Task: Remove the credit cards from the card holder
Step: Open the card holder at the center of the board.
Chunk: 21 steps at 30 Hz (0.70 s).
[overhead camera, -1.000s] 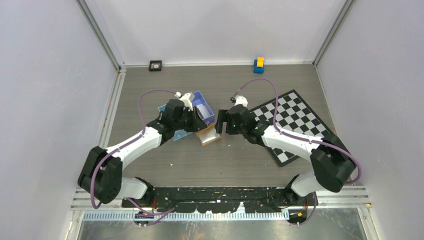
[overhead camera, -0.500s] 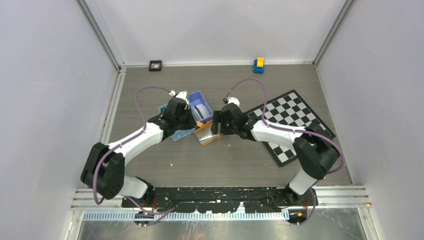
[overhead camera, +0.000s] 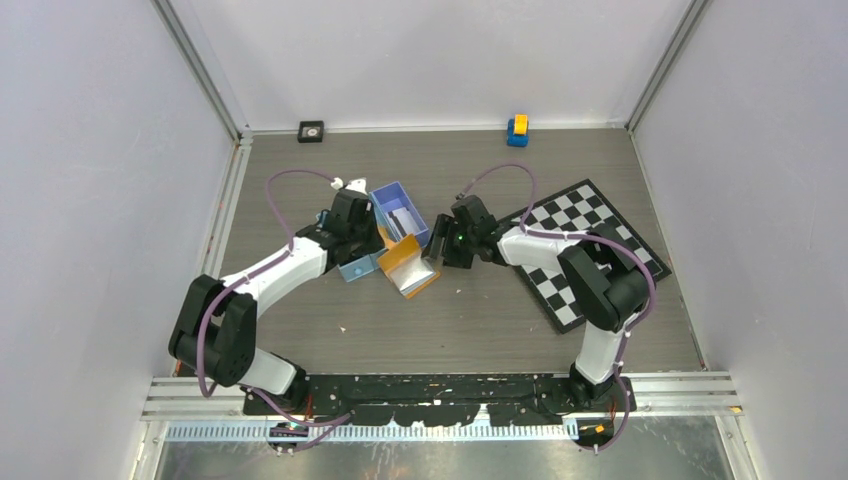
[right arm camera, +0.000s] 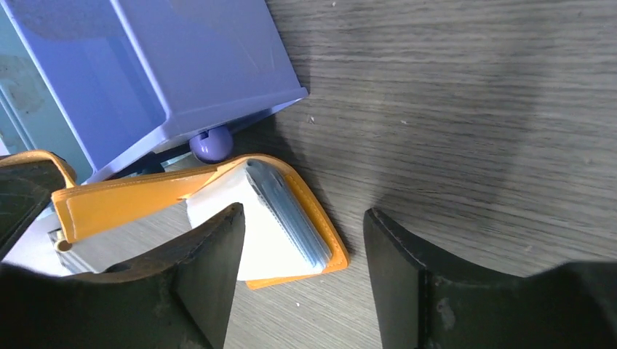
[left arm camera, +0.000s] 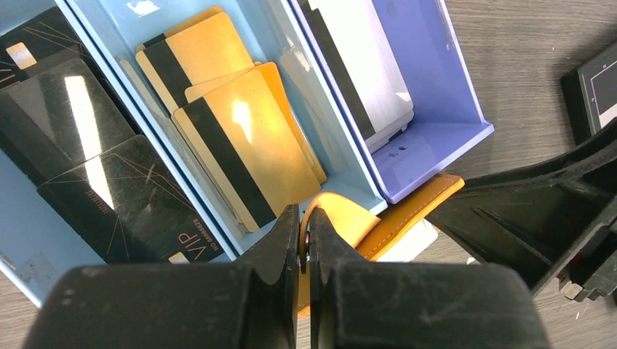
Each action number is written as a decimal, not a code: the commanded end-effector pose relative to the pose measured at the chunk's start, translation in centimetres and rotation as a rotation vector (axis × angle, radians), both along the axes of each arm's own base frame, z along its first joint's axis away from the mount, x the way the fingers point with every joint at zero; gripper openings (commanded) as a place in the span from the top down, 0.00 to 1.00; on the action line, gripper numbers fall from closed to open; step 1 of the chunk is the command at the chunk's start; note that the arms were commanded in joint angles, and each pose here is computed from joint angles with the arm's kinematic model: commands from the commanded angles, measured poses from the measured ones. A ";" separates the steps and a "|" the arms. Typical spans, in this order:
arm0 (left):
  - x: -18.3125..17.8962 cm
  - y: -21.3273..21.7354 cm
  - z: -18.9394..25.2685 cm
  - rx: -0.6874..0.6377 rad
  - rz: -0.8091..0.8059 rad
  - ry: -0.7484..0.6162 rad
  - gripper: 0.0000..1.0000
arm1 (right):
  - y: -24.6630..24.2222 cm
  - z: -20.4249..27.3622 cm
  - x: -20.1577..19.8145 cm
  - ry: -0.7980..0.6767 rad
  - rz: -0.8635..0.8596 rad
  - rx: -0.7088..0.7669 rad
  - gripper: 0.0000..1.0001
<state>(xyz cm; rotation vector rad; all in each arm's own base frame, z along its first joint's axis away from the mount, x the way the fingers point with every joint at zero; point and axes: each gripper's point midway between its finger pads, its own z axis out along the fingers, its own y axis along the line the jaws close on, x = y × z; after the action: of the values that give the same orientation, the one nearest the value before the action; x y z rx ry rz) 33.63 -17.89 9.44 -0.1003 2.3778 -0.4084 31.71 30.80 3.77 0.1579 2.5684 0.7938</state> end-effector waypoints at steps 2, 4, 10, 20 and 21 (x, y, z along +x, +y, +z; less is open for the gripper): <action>0.3 0.3 -0.2 0.009 0.011 0.009 1.00 | 1.8 -0.4 -1.1 0.072 0.031 0.103 0.44; 0.2 -0.2 -0.1 -0.014 -0.005 0.010 1.00 | 2.0 -0.3 -1.1 0.074 0.037 0.115 0.51; -0.4 -2.4 0.1 -0.103 -0.099 0.023 1.00 | 2.4 -0.1 -1.4 0.080 0.058 0.132 0.71; -1.6 -4.6 0.9 -0.189 -0.242 0.029 0.80 | 2.0 0.9 -1.1 0.055 0.067 0.134 0.99; -1.7 -4.7 0.9 -0.194 -0.250 0.030 0.77 | 2.1 1.0 -1.1 0.049 0.071 0.141 1.00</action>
<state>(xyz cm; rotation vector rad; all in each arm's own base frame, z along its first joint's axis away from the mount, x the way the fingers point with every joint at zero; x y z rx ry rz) 33.62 -20.23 9.83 -0.0117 2.3733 -0.5955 30.25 32.30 3.02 0.1670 2.6276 0.9467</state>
